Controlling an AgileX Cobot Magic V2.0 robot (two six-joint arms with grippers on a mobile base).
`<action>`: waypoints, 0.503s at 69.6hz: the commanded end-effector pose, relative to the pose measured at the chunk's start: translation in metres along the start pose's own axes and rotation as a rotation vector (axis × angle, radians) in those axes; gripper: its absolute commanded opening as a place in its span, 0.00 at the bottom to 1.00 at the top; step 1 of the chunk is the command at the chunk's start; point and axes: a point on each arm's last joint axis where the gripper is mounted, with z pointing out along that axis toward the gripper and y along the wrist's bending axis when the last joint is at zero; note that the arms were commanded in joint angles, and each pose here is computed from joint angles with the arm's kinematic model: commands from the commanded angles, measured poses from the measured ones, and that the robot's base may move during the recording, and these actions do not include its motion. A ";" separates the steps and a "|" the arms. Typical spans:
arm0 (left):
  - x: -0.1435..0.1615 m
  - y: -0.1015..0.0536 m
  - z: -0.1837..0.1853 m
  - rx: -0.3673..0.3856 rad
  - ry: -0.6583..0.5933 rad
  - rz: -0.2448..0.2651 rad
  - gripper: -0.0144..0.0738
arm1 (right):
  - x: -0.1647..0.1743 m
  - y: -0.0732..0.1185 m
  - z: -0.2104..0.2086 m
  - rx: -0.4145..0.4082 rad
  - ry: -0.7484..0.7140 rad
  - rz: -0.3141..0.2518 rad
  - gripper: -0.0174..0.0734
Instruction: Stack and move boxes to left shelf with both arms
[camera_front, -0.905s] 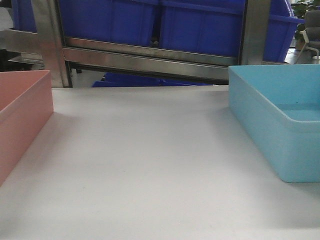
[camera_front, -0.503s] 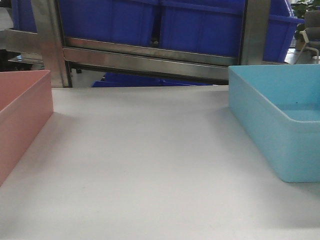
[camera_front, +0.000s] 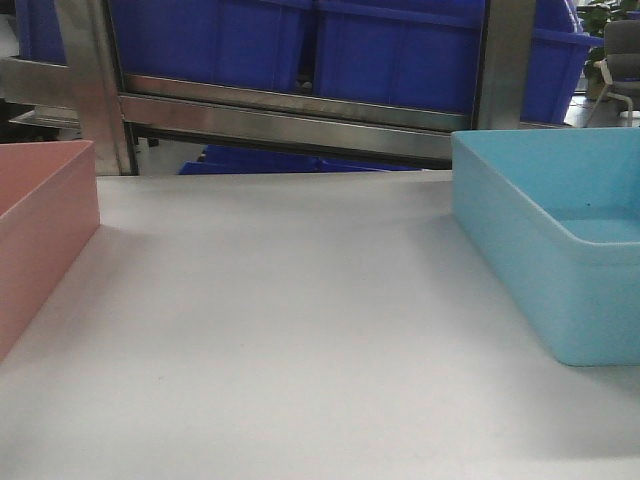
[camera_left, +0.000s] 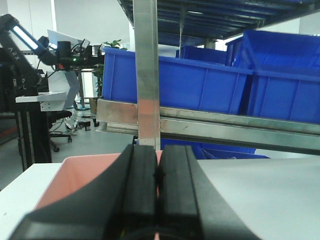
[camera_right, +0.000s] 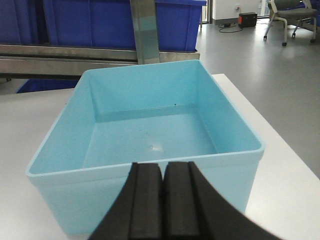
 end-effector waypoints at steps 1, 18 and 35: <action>-0.051 0.001 0.011 0.003 -0.078 0.011 0.17 | -0.009 0.002 -0.001 -0.014 -0.096 -0.012 0.25; -0.112 -0.001 0.083 0.056 0.236 0.063 0.61 | -0.009 0.002 -0.001 -0.014 -0.096 -0.012 0.25; -0.110 0.009 0.159 0.037 0.676 0.117 0.72 | -0.009 0.002 -0.001 -0.014 -0.096 -0.012 0.25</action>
